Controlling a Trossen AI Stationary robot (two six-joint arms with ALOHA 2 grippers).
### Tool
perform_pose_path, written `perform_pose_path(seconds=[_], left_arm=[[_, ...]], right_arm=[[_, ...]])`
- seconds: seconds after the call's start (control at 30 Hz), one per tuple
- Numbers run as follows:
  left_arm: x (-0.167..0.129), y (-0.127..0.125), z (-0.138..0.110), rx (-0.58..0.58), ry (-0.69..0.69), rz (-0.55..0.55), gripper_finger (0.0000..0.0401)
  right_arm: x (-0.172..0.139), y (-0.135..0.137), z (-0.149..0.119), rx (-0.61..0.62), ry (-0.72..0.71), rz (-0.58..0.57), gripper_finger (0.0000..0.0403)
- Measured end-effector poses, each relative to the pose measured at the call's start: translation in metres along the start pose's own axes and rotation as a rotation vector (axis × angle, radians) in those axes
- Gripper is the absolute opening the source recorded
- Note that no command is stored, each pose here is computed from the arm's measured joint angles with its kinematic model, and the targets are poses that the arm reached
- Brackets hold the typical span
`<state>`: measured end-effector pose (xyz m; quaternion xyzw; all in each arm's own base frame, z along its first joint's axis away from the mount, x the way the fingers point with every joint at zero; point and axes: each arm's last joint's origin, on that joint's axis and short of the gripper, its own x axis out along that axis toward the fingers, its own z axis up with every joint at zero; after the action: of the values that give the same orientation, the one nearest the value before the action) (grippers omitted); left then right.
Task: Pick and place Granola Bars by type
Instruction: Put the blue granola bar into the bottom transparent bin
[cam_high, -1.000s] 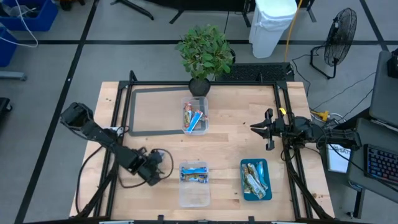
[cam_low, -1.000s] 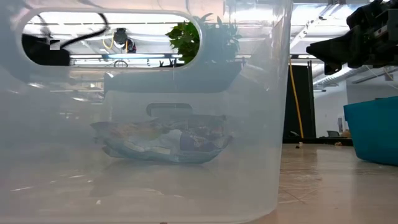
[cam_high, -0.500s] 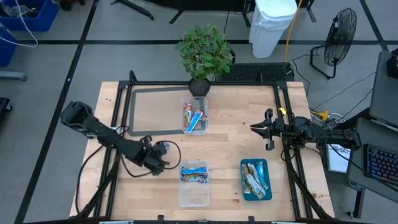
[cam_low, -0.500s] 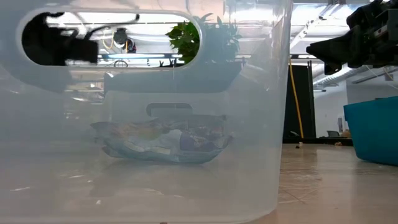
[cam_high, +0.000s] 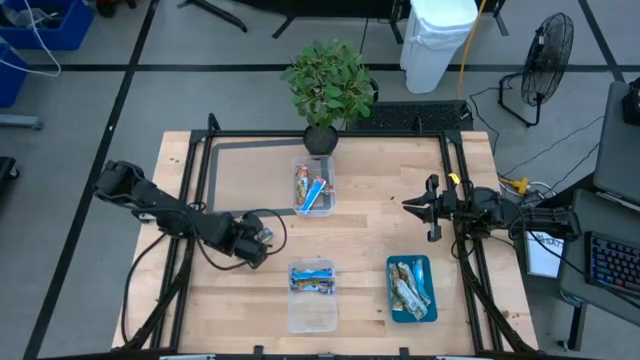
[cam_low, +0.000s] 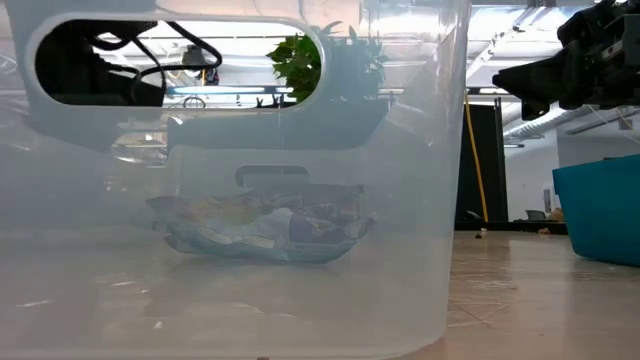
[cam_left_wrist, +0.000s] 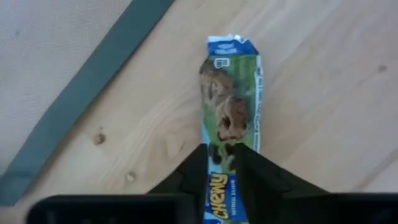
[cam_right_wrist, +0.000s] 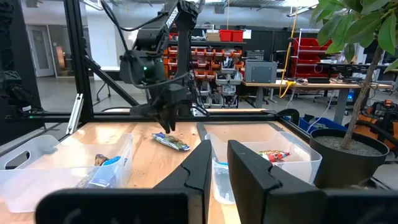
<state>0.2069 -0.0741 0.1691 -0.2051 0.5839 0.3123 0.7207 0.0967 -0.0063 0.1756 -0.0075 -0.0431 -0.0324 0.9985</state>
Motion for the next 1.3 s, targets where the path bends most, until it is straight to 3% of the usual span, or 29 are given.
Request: perform_pose_path(seconds=[0.27, 0.5, 0.8, 1.17, 1.3], left_arm=[[0.002, 0.003, 0.007, -0.041, 0.03, -0.012, 0.0178], [0.017, 0.002, 0.005, -0.039, 0.053, -0.112, 0.0198], [0.028, 0.01, -0.001, -0.037, 0.086, -0.091, 0.0156], [0.019, 0.004, 0.004, 0.012, 0.076, -0.145, 0.0039], [0.013, 0.0, 0.009, 0.044, 0.036, -0.151, 0.0037]], right_arm=[[0.0, 0.0, 0.0, 0.0, 0.0, 0.0, 0.0044], [0.0, 0.0, 0.0, 0.0, 0.0, 0.0, 0.0043], [0.0, 0.0, 0.0, 0.0, 0.0, 0.0, 0.0044], [0.0, 0.0, 0.0, 0.0, 0.0, 0.0, 0.0044], [0.0, 0.0, 0.0, 0.0, 0.0, 0.0, 0.0044]])
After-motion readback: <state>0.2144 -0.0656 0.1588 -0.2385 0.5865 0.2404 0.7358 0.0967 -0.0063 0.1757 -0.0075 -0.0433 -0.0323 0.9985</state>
